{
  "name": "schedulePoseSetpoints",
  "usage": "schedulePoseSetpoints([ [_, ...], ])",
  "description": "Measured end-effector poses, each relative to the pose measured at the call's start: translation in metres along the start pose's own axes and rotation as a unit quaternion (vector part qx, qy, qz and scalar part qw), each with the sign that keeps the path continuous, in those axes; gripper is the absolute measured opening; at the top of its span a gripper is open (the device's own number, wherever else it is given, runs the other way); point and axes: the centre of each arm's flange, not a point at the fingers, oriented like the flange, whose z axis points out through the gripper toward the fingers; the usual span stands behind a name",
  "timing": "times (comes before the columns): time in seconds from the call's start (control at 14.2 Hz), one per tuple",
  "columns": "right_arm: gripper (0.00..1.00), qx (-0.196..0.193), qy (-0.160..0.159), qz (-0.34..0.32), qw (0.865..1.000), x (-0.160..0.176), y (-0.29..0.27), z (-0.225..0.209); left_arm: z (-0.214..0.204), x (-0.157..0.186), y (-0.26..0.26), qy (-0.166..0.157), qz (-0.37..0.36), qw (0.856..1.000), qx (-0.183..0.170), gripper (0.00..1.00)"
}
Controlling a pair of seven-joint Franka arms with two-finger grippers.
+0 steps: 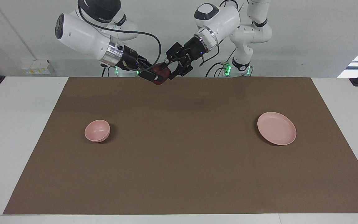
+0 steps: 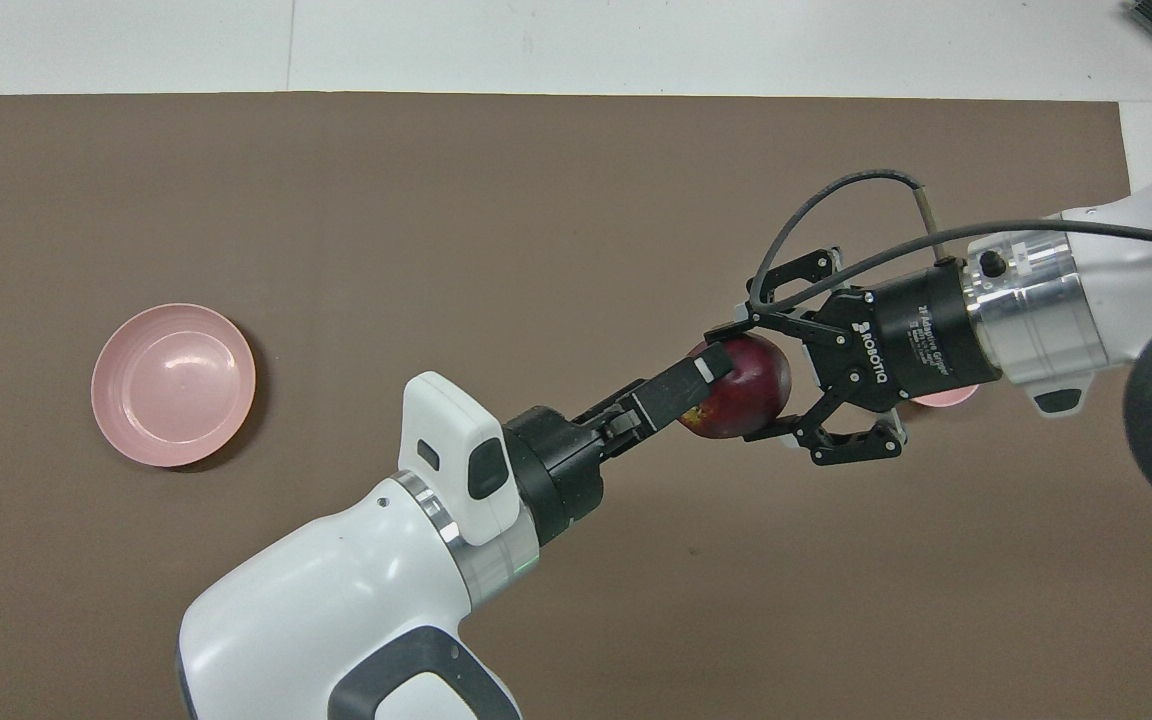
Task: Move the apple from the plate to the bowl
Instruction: 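Open the left gripper and withdraw it while the right gripper takes the apple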
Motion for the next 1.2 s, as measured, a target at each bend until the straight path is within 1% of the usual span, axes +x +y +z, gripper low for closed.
schedulePoseSetpoints([
  [0.07, 0.79, 0.000, 0.000, -0.004, 1.000, 0.001, 0.000, -0.001, -0.001, 0.004, -0.001, 0.004, -0.002, 1.000, 0.000, 0.80],
  [0.14, 0.79, 0.000, 0.000, -0.008, 1.000, 0.003, 0.001, -0.003, -0.004, 0.011, -0.002, 0.009, -0.005, 1.000, 0.000, 0.91],
  [0.21, 0.79, 0.002, 0.000, -0.017, 1.000, 0.006, 0.001, -0.005, -0.006, 0.018, -0.003, 0.015, -0.008, 1.000, 0.000, 0.99],
  [0.35, 0.79, 0.005, 0.008, -0.042, 0.999, 0.017, 0.004, -0.015, -0.010, 0.029, -0.006, 0.023, -0.010, 1.000, 0.002, 1.00],
  [0.42, 0.79, 0.004, 0.019, -0.054, 0.998, 0.025, 0.006, -0.021, -0.011, 0.034, -0.007, 0.024, -0.005, 1.000, 0.005, 1.00],
  [0.56, 0.79, -0.010, 0.052, -0.097, 0.994, 0.043, 0.012, -0.030, -0.013, 0.048, -0.010, 0.012, 0.013, 1.000, 0.017, 1.00],
  [0.7, 0.79, -0.038, 0.090, -0.157, 0.983, 0.057, 0.019, -0.037, -0.020, 0.073, -0.017, -0.009, 0.033, 0.999, 0.039, 1.00],
  [0.84, 0.79, -0.078, 0.126, -0.234, 0.961, 0.073, 0.025, -0.044, -0.026, 0.096, -0.026, -0.032, 0.065, 0.994, 0.078, 1.00],
  [0.91, 0.79, -0.101, 0.139, -0.278, 0.945, 0.085, 0.029, -0.047, -0.027, 0.103, -0.031, -0.050, 0.079, 0.990, 0.111, 1.00],
  [0.99, 0.79, -0.126, 0.146, -0.323, 0.927, 0.102, 0.033, -0.051, -0.029, 0.108, -0.038, -0.072, 0.094, 0.981, 0.152, 1.00],
  [1.06, 0.79, -0.152, 0.151, -0.368, 0.905, 0.122, 0.037, -0.054, -0.033, 0.116, -0.046, -0.095, 0.113, 0.969, 0.199, 1.00],
  [1.2, 0.79, -0.206, 0.168, -0.444, 0.856, 0.165, 0.039, -0.057, -0.048, 0.137, -0.058, -0.138, 0.155, 0.934, 0.292, 1.00],
])
